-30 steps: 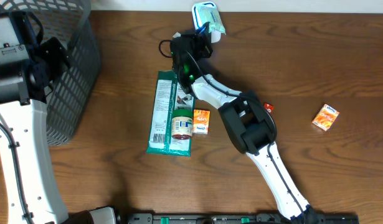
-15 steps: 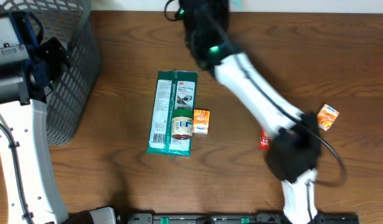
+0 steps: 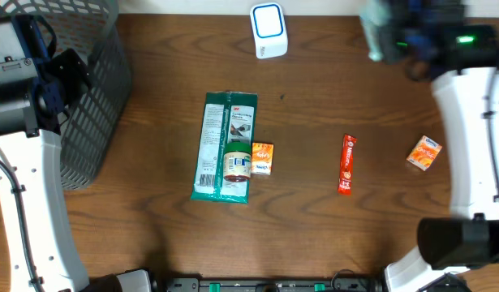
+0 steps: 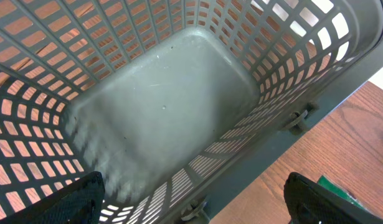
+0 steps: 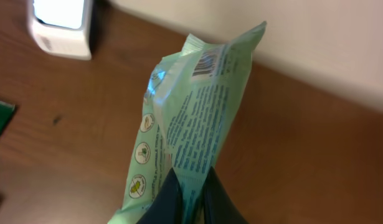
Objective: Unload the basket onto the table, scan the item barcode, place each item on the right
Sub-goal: 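Swing the wipes pack to the right table edge, then lower the wipes pack beside the Kleenex pack and open the gripper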
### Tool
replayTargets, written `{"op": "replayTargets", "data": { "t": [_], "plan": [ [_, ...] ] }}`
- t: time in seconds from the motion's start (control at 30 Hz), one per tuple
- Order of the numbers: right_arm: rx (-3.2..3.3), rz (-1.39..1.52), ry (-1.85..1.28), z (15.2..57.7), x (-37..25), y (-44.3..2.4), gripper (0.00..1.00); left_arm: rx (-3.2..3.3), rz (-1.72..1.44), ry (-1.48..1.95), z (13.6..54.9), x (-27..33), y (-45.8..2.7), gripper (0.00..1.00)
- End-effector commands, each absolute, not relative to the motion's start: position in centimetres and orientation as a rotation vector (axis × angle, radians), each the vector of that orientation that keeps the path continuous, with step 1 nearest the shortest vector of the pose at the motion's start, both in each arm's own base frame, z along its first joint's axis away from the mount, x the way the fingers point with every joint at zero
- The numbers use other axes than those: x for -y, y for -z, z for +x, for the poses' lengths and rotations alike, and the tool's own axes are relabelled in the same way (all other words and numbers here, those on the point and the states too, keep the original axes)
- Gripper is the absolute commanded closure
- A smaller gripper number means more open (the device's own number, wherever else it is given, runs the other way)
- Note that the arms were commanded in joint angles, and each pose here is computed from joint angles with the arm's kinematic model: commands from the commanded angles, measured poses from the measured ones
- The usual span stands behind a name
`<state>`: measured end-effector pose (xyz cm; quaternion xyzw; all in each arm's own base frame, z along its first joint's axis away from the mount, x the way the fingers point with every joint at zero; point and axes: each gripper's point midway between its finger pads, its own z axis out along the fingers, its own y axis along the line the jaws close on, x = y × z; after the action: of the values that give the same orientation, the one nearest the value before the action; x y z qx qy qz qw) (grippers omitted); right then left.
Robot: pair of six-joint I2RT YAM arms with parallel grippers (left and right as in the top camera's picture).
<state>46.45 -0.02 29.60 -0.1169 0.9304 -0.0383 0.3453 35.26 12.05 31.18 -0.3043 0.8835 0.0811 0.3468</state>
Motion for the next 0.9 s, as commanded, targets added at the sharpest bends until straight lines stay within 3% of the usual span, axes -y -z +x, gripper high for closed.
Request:
{"op": "replayTargets", "data": {
  "t": [0.0, 0.3, 0.87],
  "plan": [
    [-2.520, 0.009, -0.202, 45.3, 2.2, -27.1, 0.99, -2.284, -0.789, -0.232, 35.1, -12.4, -31.5, 0.08],
    [-2.787, 0.399, -0.225, 41.8, 11.5, -15.8, 0.99, -2.285, -0.789, -0.232, 35.1, -12.4, -31.5, 0.07],
    [-2.952, 0.562, -0.318, 37.2, 10.9, -4.2, 0.98, -2.285, -0.789, -0.232, 35.1, -12.4, -31.5, 0.08]
  ]
}}
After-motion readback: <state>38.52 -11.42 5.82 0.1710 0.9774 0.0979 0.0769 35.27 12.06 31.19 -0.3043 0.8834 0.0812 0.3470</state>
